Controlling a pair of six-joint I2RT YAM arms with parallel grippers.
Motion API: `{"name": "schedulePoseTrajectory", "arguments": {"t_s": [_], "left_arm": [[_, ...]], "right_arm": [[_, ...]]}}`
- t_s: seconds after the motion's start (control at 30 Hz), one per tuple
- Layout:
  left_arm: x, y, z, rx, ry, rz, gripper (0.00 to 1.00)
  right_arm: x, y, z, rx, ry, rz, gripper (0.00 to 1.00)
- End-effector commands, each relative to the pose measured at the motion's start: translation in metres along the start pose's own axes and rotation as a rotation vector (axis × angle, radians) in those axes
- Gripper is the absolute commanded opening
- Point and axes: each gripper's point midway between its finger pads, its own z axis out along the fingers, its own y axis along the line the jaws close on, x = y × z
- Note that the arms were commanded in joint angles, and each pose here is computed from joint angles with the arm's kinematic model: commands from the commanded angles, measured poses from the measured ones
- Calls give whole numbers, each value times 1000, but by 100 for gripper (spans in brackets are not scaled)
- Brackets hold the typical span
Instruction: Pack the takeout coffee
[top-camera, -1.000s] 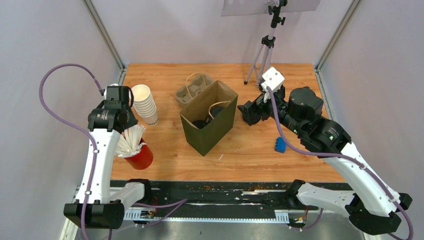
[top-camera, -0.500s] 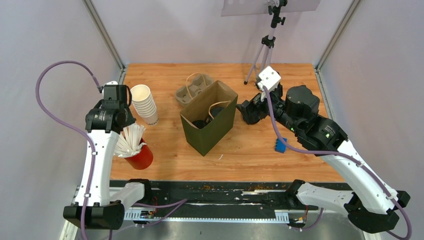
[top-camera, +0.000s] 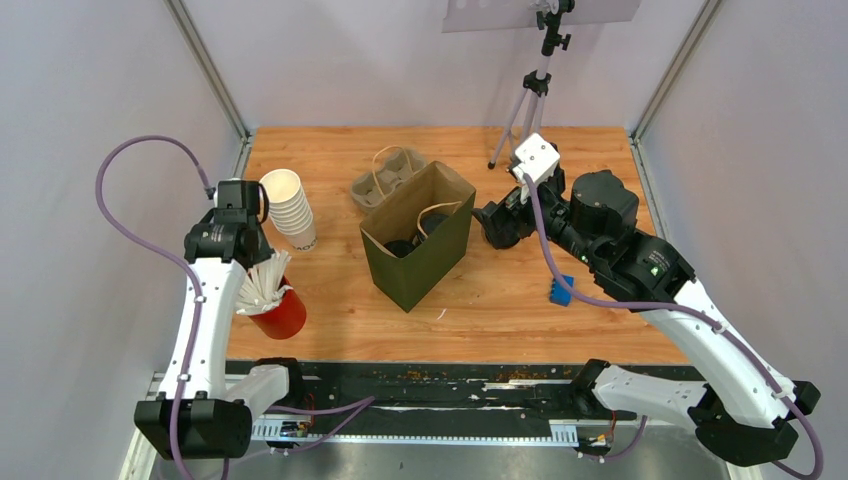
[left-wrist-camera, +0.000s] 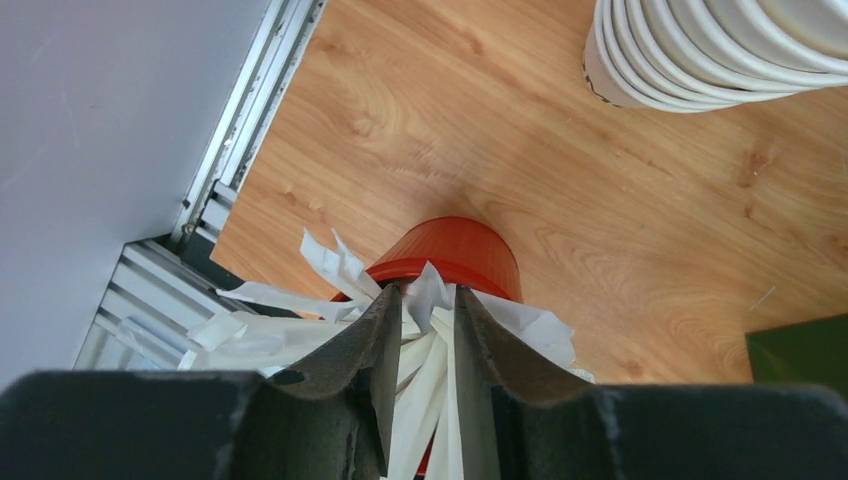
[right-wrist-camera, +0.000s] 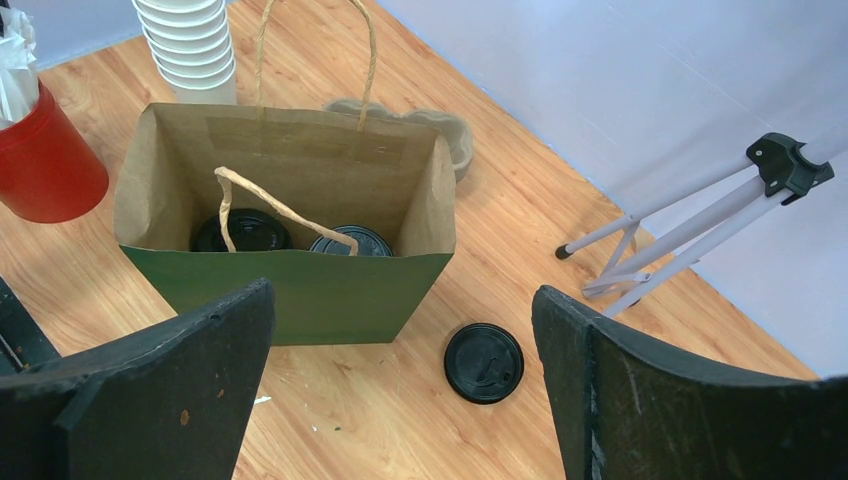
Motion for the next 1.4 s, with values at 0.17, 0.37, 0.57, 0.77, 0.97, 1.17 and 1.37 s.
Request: {"name": "schedulePoseTrajectory", "arguments": {"t_s": [0.17, 0.37, 0.57, 0.77, 0.97, 1.17, 1.37], "left_arm": [[-32, 8, -18, -2, -108, 18, 17], [-50, 19, -50, 2, -163, 20, 10], [-60, 21, -79, 56, -202, 13, 6], [-67, 22, -109, 119, -236, 2, 4], [-87, 21, -146, 200, -313, -17, 4], [-126, 4, -193, 375, -498, -110, 6], [-155, -48, -229, 697, -565, -150, 7]], "right_arm": [[-19, -5, 1, 11, -64, -21, 100], [-20, -6, 4, 16, -72, -26, 100], [-24, -7, 11, 20, -68, -35, 100], [-28, -9, 15, 30, -67, -35, 100], [-38, -12, 19, 42, -89, -12, 100], [-47, -15, 25, 56, -100, -25, 100], [-51, -20, 31, 76, -101, -35, 100]]}}
